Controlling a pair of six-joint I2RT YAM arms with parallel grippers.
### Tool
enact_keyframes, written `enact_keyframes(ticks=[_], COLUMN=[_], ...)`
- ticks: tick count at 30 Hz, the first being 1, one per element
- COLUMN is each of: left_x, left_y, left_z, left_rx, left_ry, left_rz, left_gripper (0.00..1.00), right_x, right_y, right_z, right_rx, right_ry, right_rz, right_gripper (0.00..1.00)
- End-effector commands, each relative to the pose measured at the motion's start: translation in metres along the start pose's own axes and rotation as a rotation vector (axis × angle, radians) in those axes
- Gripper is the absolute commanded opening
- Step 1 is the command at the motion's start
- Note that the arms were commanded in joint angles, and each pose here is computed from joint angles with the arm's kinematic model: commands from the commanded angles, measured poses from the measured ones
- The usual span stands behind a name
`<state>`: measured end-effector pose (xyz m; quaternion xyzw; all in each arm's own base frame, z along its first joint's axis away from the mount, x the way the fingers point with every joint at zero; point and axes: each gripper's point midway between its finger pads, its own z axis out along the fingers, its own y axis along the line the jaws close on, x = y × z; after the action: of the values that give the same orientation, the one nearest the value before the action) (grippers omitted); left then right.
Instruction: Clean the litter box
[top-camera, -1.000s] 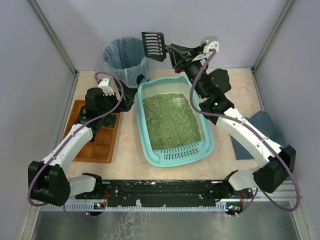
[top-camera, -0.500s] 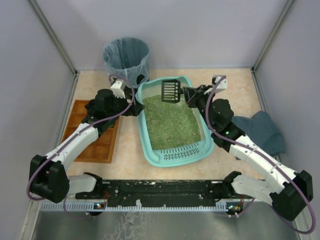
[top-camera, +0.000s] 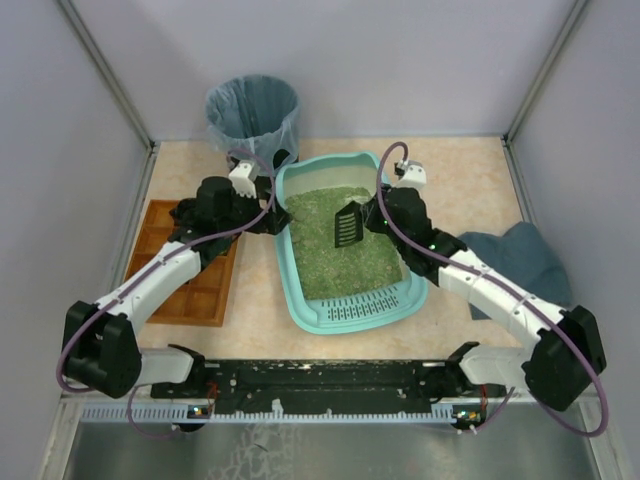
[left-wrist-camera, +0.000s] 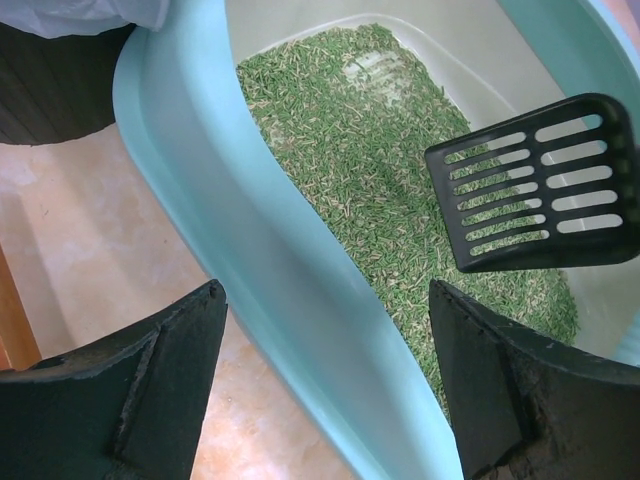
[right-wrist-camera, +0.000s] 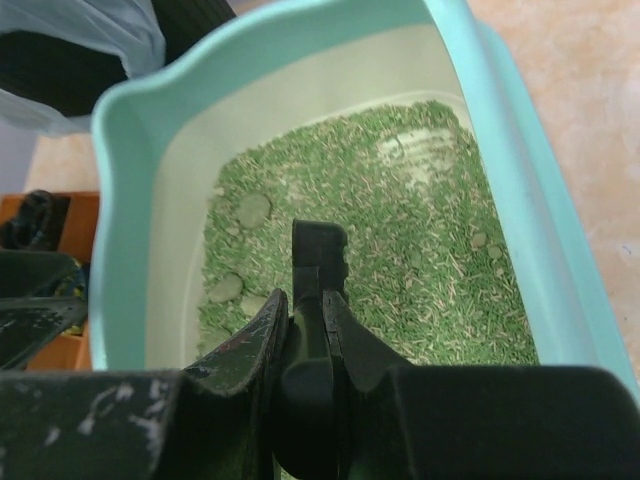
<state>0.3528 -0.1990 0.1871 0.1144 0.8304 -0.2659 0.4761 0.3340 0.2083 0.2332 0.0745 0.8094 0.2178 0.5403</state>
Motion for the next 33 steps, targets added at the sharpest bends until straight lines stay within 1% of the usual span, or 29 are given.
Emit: enact_keyframes(ticks=[1, 5, 12, 16, 19, 24, 29, 33], left_x=[-0.010, -0.005, 0.000, 0.002, 0.003, 0.005, 0.007, 0.008], left_y=[-0.010, -0.014, -0.021, -0.023, -0.024, -0.025, -0.024, -0.023], left_z=[0.001, 0.004, 0.006, 0.006, 0.006, 0.008, 0.009, 0.009], left_rx=[0.035, 0.058, 0.094, 0.100, 0.101, 0.108, 0.104, 0.097], left_ry=[-0.006, 0.026, 0.057, 0.060, 0.064, 0.075, 0.082, 0.084], left_rz=[0.040, 0.053, 0.062, 0.075, 0.080, 0.079, 0.083, 0.087], left_gripper=[0.86, 0.84, 0.82, 0.82, 0.80, 0.78, 0.78, 0.78], right_x=[-0.022, -0.018, -0.002, 0.014, 0.026, 0.057, 0.085, 0.117], right_y=[0.011, 0.010, 0.016, 0.017, 0.006, -0.004, 0.001, 0.005], right_z=[0.009, 0.024, 0.046, 0.058, 0.067, 0.078, 0.086, 0.092], right_rx=[0.009, 0.029, -0.014, -0.076, -0.063, -0.025, -0.030, -0.032], right_ry=[-0.037, -0.028, 0.039, 0.129, 0.194, 0.308, 0.420, 0.498], right_rz=[-0.018, -0.080, -0.104, -0.041, 0.022, 0.026, 0.077, 0.092], right_gripper=[0.00, 0.00, 0.00, 0.00, 0.00, 0.00, 0.00, 0.00])
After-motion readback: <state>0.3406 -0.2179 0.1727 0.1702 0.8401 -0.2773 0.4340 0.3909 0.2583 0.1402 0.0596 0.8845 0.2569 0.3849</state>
